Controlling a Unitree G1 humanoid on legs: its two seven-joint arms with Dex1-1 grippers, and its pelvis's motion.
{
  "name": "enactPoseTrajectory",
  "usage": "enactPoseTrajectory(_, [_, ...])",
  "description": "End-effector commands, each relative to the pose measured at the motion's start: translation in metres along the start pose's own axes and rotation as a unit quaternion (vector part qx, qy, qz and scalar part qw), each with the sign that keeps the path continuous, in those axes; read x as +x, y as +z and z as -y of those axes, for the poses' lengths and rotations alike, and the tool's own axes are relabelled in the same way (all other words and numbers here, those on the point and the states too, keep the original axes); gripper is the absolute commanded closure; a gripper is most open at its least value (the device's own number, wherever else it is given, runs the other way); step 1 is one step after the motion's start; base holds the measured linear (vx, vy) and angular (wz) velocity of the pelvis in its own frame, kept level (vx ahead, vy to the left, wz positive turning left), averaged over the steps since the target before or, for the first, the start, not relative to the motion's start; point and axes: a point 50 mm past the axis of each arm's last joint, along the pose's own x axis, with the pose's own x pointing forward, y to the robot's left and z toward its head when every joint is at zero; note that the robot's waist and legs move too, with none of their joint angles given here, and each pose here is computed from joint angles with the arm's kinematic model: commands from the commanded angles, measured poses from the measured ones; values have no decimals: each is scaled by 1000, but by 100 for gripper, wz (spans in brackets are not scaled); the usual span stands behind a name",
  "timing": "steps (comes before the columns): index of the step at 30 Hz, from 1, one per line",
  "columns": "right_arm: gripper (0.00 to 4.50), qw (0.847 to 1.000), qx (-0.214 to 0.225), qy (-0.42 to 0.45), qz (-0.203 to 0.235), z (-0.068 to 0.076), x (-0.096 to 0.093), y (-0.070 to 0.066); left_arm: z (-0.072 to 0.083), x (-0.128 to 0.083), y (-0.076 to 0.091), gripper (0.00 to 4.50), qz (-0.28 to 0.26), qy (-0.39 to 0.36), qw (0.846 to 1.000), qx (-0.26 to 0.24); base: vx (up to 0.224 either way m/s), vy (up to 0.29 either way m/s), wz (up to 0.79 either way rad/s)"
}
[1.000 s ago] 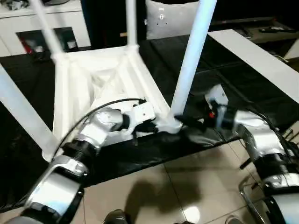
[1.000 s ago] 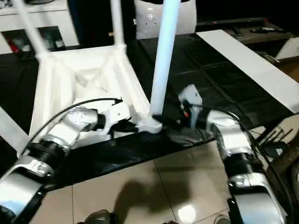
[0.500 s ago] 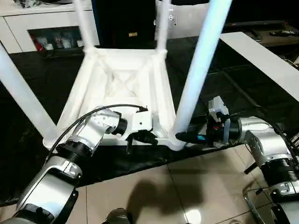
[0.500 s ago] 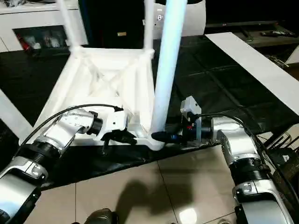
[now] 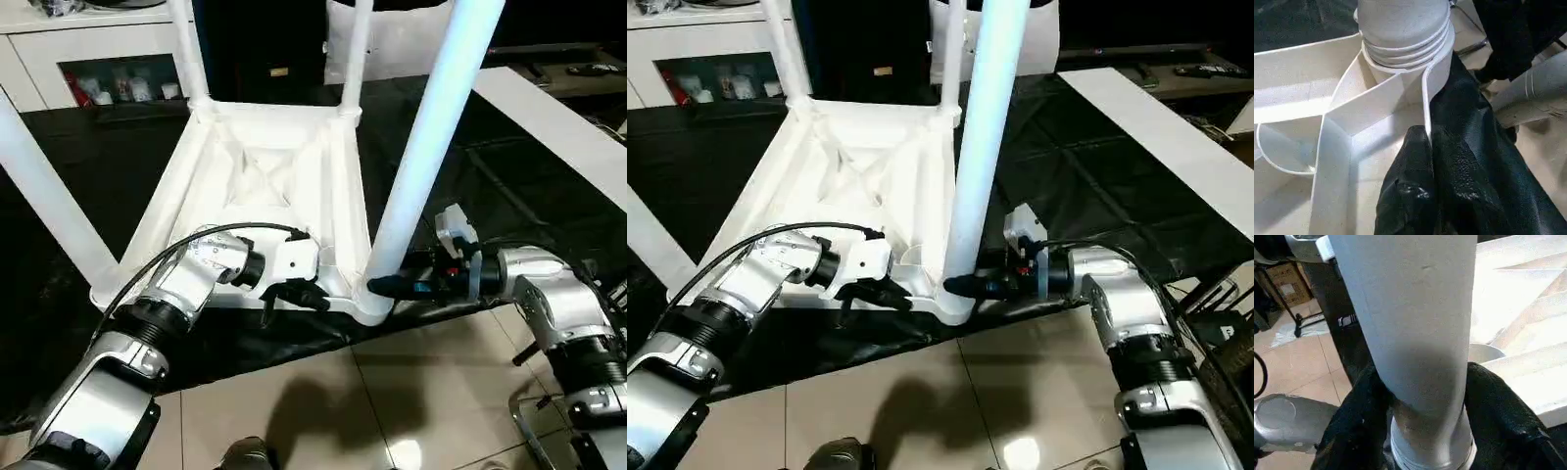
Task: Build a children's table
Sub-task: Rotate leg to tighten
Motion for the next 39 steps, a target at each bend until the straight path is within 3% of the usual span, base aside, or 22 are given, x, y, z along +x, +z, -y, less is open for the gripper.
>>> enactPoseTrajectory(1, [257,1000,7,1,5,-2,9,0,6,11,0,450,-11,-23,1000,-3,0,0,0])
enactPoseTrajectory(7, [261,992,21,-124,6,14,35,3,-5,16,9,450,18,35,998,-57,0,0,0])
enactPoseTrajectory(10, [261,976,44,-211,3,25,48,5,-17,21,19,450,37,98,990,-91,0,0,0])
enactPoseTrajectory(11, [262,966,52,-253,-12,30,53,3,-25,23,23,450,44,140,982,-119,0,0,0])
enactPoseTrajectory(13, [262,960,60,-274,-14,33,55,2,-28,24,26,450,48,160,977,-133,0,0,0])
enactPoseTrajectory(14, [262,944,87,-319,-5,38,62,3,-35,28,36,450,63,204,963,-166,0,0,0])
enactPoseTrajectory(16, [262,941,92,-327,-3,39,63,3,-36,29,38,450,67,210,960,-170,0,0,0])
enactPoseTrajectory(17, [262,931,102,-351,3,41,70,4,-38,33,49,450,80,234,951,-185,0,0,0])
enactPoseTrajectory(19, [262,929,95,-357,9,41,76,7,-39,38,58,450,85,247,948,-181,0,0,0])
enactPoseTrajectory(20, [206,929,94,-356,17,40,79,9,-39,40,62,450,86,253,947,-178,0,0,0])
enactPoseTrajectory(22, [192,929,94,-356,30,40,82,12,-40,41,65,450,84,261,946,-174,57,-11,-1])
enactPoseTrajectory(30, [129,928,73,-362,44,43,70,14,-41,30,50,450,48,280,943,-172,22,-9,1])
enactPoseTrajectory(39, [51,952,14,-304,40,39,28,7,-42,8,24,450,3,271,951,-148,0,0,0])
